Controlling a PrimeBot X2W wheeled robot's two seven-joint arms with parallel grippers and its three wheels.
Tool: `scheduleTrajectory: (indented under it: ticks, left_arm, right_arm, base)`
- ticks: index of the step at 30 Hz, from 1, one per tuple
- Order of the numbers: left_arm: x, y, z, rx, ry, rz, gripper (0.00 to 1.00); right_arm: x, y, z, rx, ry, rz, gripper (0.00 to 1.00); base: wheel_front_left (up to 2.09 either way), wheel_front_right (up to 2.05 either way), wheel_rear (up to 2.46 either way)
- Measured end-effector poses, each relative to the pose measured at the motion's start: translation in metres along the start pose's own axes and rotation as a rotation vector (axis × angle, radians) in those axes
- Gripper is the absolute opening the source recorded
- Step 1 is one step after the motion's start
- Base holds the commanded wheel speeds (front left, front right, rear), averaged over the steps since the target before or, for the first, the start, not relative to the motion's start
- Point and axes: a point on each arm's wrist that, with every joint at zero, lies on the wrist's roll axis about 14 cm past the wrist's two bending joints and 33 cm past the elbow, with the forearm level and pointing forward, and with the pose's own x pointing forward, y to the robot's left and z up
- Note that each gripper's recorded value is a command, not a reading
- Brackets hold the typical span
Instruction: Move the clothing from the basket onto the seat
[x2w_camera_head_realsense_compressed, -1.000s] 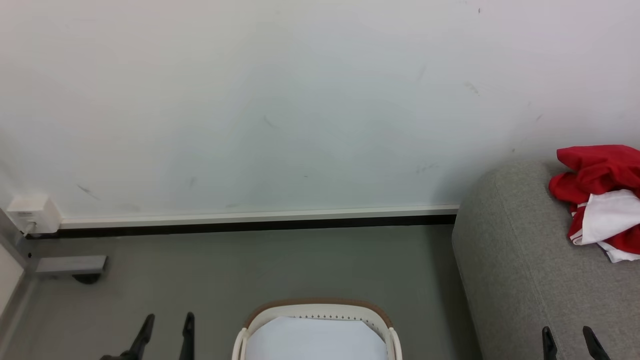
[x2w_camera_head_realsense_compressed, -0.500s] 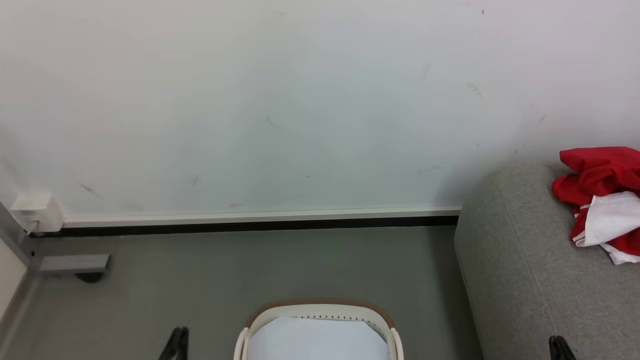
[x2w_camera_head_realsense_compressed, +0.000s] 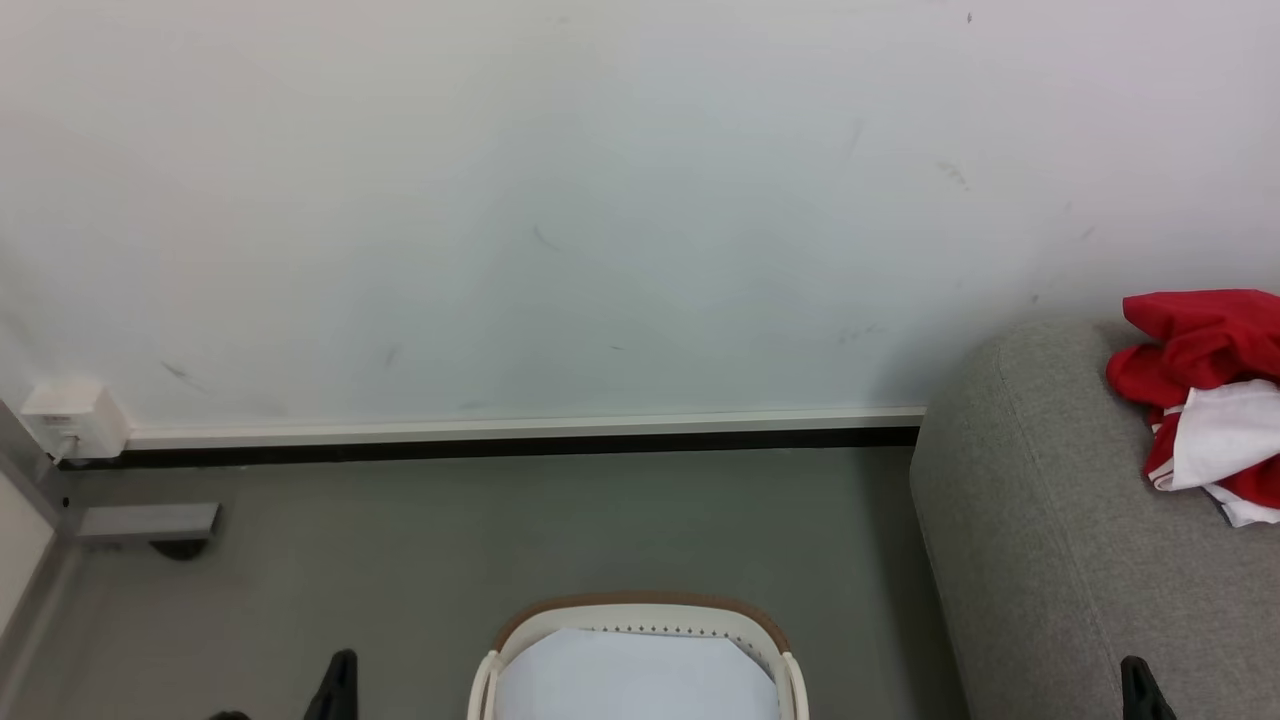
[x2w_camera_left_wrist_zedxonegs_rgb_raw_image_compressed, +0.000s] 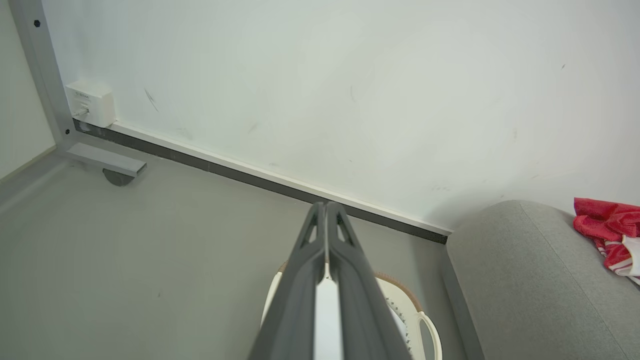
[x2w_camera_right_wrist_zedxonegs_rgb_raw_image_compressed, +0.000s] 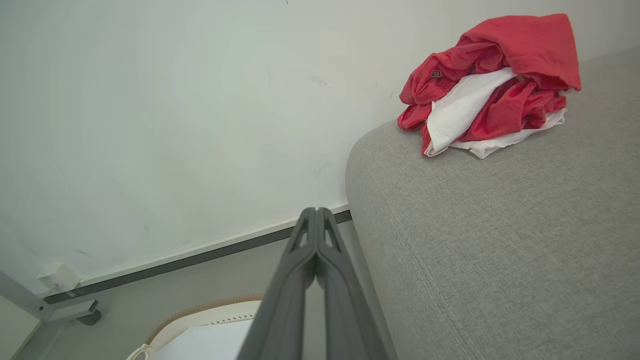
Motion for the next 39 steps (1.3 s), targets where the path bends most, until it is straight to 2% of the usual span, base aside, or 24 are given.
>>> scheduleTrajectory:
  ticks: [19, 39]
  left_arm:
    - [0.011, 0.005, 0.005, -0.325, 0.021, 0.034, 0.00]
    - [0.021, 0.005, 0.012, -0.595, 0.024, 0.030, 0.00]
  right_arm:
    - [0.016, 0.000, 0.007, 0.298, 0.002, -0.025, 0.00]
    - [0.030, 0.004, 0.015, 0.555, 0.001, -0.022, 0.00]
  base:
    - [0.00, 0.00, 0.00]
    - [0.00, 0.00, 0.00]
